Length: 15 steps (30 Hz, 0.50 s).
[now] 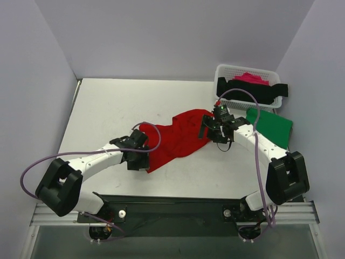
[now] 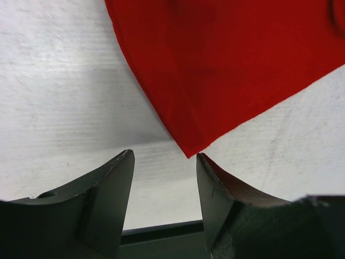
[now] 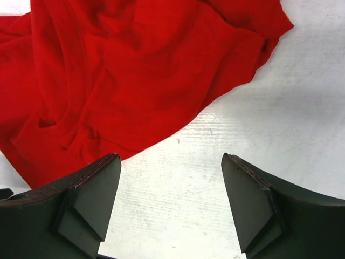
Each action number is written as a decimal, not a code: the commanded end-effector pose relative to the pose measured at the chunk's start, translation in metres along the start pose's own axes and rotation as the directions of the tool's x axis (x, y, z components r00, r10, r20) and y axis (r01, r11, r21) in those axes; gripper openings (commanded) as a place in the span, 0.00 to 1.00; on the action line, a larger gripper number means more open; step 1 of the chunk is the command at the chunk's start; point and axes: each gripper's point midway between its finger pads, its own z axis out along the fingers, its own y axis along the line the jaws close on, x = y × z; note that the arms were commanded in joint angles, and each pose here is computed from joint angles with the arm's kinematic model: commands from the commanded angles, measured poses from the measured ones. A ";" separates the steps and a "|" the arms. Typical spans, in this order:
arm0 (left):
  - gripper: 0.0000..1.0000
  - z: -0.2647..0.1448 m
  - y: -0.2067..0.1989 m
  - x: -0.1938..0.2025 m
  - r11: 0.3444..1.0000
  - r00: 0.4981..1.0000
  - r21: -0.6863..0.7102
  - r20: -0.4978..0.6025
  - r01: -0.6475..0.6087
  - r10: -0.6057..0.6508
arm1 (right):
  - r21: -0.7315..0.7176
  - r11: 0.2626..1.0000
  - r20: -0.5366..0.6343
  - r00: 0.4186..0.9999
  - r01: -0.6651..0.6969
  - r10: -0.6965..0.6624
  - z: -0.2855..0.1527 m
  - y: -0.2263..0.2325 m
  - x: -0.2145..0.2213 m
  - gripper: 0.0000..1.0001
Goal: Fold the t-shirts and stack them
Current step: Move the tshirt to the center of the board, then flatten out the tshirt
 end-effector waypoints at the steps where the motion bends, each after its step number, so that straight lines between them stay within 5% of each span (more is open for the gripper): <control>1: 0.60 -0.001 -0.015 0.003 0.998 1.000 0.060 0.003 0.025 -0.025 | -0.022 1.000 0.004 1.000 -0.007 0.007 -0.013 0.001 0.003 0.77; 15: 0.59 0.014 -0.026 0.014 0.996 0.997 0.091 -0.070 -0.007 0.013 | -0.029 1.000 0.001 1.000 -0.007 0.007 -0.015 0.000 0.008 0.77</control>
